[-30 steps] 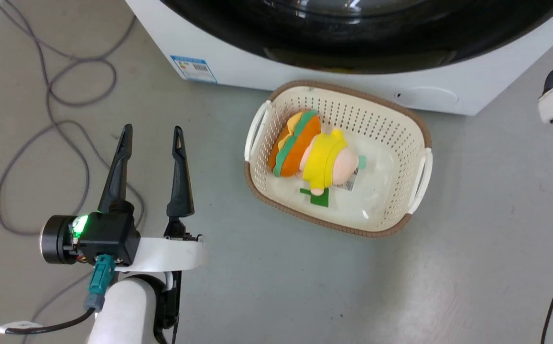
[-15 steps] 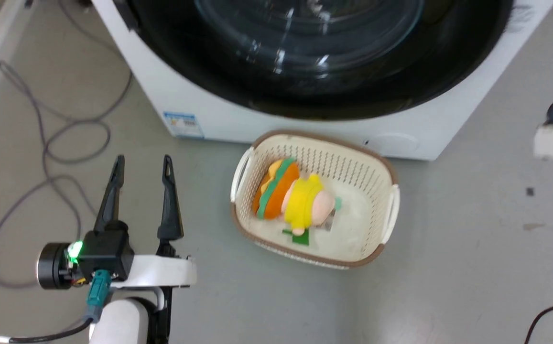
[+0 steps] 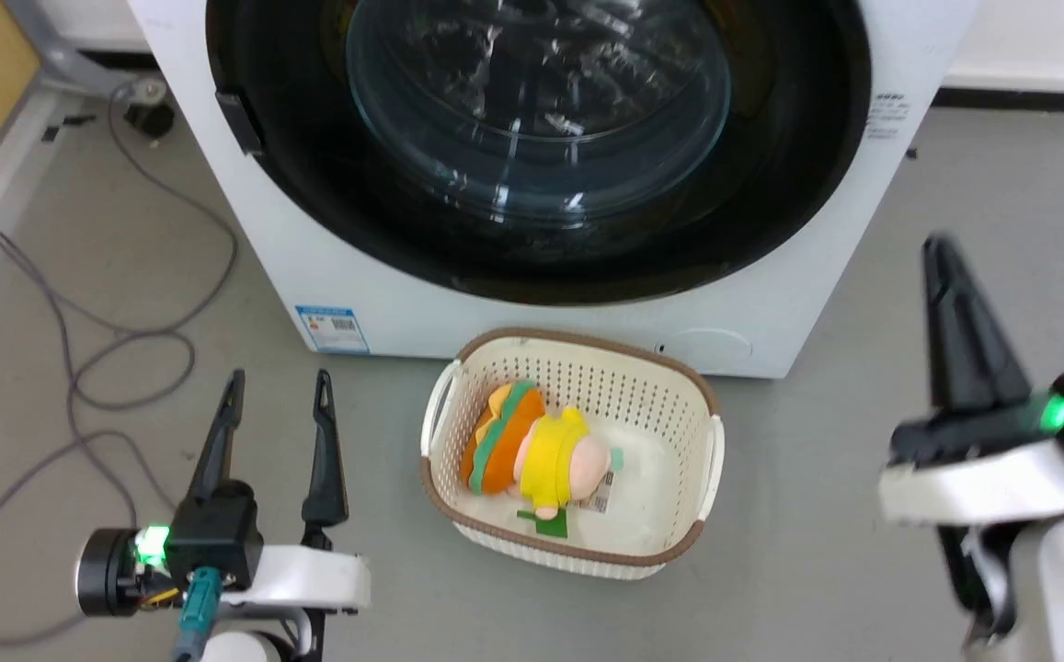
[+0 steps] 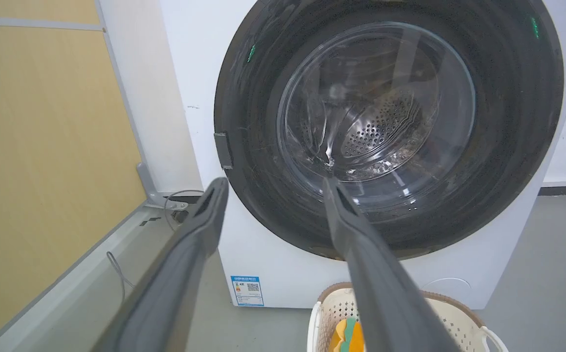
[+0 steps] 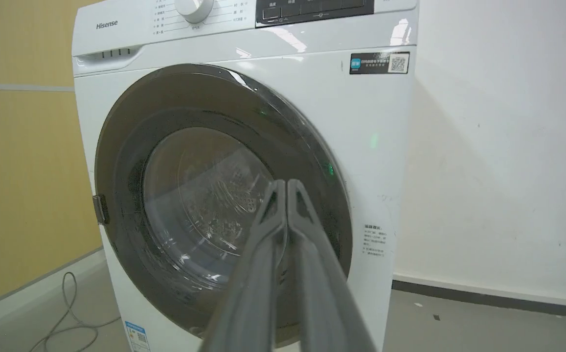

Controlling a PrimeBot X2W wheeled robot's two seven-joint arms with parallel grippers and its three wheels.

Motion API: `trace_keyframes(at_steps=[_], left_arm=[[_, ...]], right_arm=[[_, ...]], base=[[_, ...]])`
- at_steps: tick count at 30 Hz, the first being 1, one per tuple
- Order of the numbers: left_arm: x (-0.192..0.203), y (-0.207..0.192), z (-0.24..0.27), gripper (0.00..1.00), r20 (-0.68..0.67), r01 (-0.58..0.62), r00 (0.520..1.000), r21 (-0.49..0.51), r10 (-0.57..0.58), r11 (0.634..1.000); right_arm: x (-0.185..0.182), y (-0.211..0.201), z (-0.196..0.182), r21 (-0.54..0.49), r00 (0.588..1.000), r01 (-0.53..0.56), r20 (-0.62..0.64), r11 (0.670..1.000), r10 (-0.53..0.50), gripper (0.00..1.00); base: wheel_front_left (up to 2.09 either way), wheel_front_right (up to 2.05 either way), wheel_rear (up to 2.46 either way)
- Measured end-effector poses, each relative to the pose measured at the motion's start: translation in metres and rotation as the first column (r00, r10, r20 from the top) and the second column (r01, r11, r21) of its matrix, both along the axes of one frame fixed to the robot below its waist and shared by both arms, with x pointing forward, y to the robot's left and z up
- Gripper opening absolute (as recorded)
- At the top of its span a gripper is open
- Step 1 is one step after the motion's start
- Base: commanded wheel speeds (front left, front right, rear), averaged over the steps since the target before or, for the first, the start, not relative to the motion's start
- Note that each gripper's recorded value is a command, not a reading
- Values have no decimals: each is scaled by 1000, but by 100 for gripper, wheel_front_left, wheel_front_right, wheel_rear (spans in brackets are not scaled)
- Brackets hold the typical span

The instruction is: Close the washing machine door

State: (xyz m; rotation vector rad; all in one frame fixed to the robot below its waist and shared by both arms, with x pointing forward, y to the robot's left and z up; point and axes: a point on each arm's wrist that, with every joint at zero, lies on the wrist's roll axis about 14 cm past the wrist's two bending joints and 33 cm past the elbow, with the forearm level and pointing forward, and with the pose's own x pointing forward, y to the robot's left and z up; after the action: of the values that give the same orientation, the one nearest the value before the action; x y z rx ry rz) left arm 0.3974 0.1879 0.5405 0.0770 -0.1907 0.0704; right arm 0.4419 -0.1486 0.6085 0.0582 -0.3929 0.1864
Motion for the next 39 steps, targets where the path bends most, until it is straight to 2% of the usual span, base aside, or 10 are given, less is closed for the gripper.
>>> trace_keyframes(at_steps=[1,2,3,15,23,24,39], left_arm=[[-2,-1,0,100,-1,2,1000,0,-2,1000],[-3,-1,0,100,-2,3,1000,0,-3,1000],[-5,-2,-1,100,-3,3,1000,0,-3,1000],[-25,-1,-2,100,-11,-2,1000,-3,2,1000],[-31,-2,-6,100,-23,1,1000,-2,-1,1000],[-31,-2,-6,0,-24,1,1000,-2,-1,1000],[-30,-2,-7,0,-39,5,999,-5,-5,1000]], right_arm=[[-4,0,-6,8,1000,1,-19,1000,-1,33],[-8,0,-12,12,999,2,-37,1000,-2,86],[-11,-1,-17,22,999,9,-53,1000,-8,100],[-52,-18,-62,59,980,65,-194,996,-52,100],[-63,-25,-70,77,973,86,-220,993,-68,100],[-63,-25,-70,77,973,86,-221,993,-67,0],[-63,-25,-72,64,969,84,-237,994,-67,0]], base=[[0,0,0],[0,0,0],[0,0,0],[0,0,0],[0,0,0],[0,0,0],[0,0,0]])
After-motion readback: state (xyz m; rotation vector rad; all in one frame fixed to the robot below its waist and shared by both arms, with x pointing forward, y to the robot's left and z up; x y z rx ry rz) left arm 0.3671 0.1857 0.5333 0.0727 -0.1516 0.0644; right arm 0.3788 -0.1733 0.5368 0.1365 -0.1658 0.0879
